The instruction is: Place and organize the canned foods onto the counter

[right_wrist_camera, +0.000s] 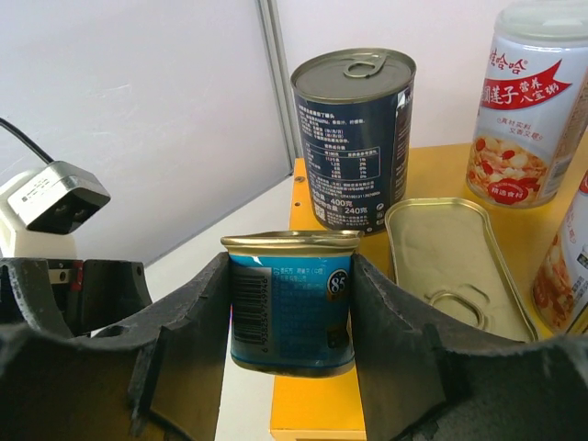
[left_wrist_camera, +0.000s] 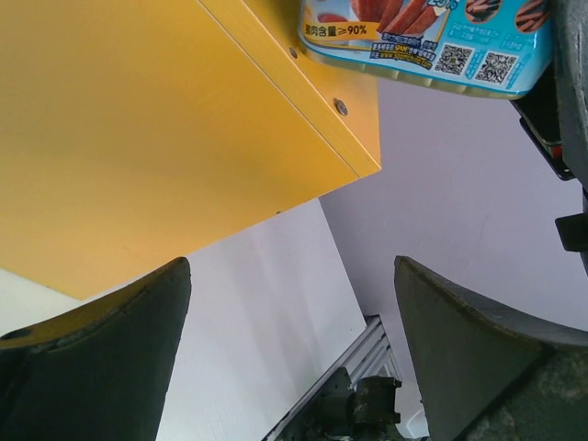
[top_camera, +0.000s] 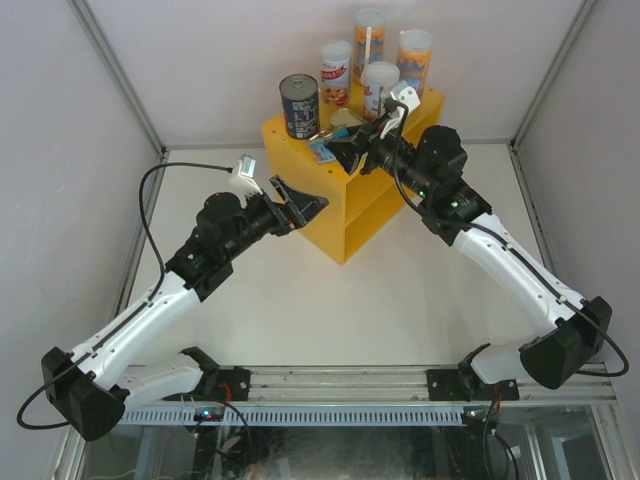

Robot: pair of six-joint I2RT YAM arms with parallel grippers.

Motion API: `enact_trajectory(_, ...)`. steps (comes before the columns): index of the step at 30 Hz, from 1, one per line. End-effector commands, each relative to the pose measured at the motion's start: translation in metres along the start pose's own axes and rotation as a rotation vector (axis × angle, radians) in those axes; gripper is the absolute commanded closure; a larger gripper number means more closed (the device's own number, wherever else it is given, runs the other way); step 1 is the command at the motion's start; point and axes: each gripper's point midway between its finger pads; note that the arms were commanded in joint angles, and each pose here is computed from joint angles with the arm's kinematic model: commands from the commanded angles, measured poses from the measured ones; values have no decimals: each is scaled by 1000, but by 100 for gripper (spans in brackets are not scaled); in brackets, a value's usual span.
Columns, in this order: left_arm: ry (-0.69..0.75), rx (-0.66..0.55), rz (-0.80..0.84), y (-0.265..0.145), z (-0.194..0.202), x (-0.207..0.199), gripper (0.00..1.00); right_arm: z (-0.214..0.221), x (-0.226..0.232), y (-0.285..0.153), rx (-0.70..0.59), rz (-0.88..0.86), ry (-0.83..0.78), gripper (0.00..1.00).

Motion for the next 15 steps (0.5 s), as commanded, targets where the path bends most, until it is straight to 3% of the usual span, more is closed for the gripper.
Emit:
enact_trajectory(1,-19,-32,19,-3,-4,-1,5,-28,6,-14,-86,-20,-39,73)
enact_trajectory(15,-36,-31,13,-7,1,5,6,5,-2,-20,-15,3,-21,72)
Point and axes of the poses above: each gripper's point midway between its finger pads, its own y axis out along the fingers, its own x axis along the line the jaws close on, z = x × y, and after that the axes turned 1 degree about y, right-handed
